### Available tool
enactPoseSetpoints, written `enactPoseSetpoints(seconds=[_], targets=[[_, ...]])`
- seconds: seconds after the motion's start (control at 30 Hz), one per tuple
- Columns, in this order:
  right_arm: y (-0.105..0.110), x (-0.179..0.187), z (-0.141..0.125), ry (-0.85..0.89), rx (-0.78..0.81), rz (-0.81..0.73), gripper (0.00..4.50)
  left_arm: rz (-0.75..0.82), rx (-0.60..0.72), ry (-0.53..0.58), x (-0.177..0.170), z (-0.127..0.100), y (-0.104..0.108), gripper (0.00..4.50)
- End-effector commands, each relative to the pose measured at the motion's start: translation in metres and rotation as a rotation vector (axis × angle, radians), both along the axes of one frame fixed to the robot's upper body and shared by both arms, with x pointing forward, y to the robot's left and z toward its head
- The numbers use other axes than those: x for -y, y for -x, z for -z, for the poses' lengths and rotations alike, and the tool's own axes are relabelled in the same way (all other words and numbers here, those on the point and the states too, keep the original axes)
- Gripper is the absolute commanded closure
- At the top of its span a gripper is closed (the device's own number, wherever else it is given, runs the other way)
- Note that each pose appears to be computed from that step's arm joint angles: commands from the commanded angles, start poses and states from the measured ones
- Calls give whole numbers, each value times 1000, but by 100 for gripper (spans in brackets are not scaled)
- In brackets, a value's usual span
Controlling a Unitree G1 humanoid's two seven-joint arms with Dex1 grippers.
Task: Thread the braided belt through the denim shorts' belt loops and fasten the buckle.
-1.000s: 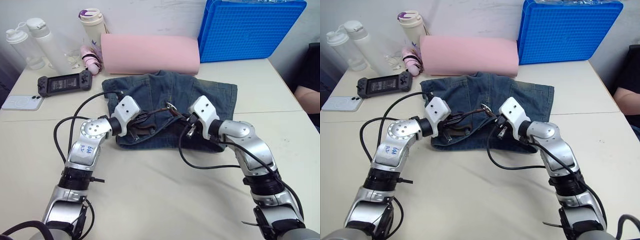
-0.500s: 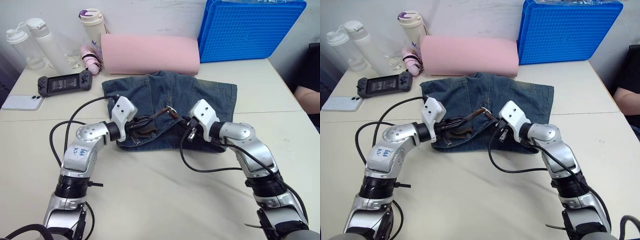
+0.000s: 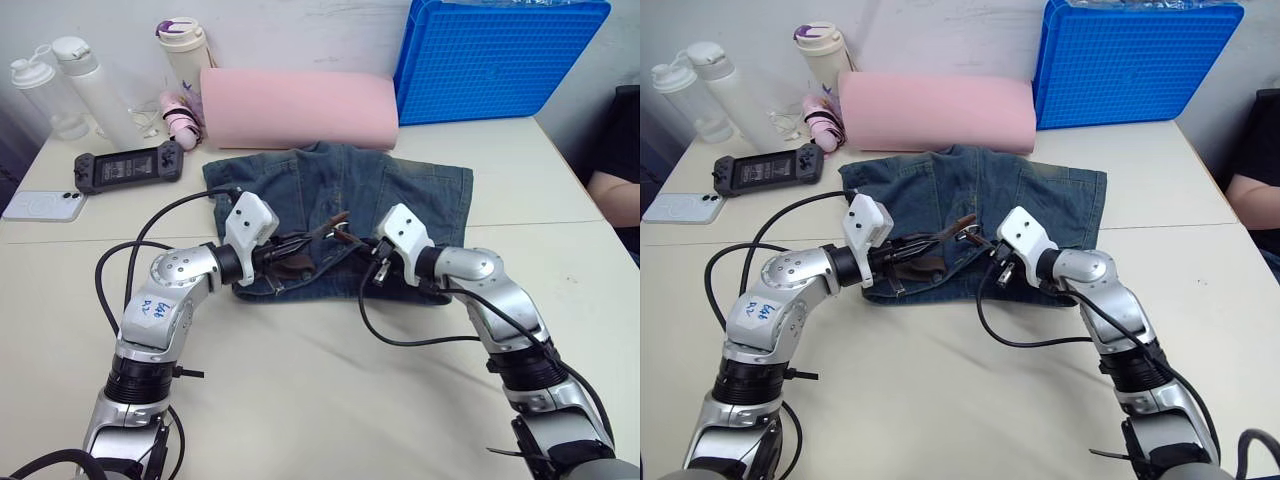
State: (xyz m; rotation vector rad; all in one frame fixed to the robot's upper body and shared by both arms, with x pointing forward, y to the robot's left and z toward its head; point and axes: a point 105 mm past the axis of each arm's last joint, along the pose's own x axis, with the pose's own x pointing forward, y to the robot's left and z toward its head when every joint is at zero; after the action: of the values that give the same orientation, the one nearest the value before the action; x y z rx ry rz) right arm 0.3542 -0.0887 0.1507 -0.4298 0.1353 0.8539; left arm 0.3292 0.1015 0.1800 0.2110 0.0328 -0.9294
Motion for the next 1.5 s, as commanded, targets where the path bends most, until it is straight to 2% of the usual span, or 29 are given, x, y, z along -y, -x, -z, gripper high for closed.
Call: enactPoseSetpoints(seconds=[0.03, 0.17, 0.23, 0.37, 0.53, 0.7, 1.33, 1.5], targets=[[-7, 9, -11, -49, -13, 81, 445, -24, 10, 56, -15, -16, 4, 450], [-9, 6, -17, -96, -38, 98, 445, 69, -90, 115, -7, -15, 21, 450], [-9, 1, -23, -119, -42, 92, 445, 91, -129, 92, -1, -6, 27, 450], [-8, -4, -30, -141, -38, 79, 445, 75, -146, 67, 2, 3, 27, 450], [-6, -7, -37, -151, -20, 58, 445, 19, -140, 49, 0, 6, 17, 450], [-1, -7, -38, -164, -30, 53, 445, -100, -108, 94, -15, -1, -1, 450], [19, -20, -45, -172, -20, -36, 445, -127, -81, 126, -6, -6, -19, 450], [23, -24, -41, -115, 2, -72, 445, -62, -84, 128, 11, -5, -14, 450]])
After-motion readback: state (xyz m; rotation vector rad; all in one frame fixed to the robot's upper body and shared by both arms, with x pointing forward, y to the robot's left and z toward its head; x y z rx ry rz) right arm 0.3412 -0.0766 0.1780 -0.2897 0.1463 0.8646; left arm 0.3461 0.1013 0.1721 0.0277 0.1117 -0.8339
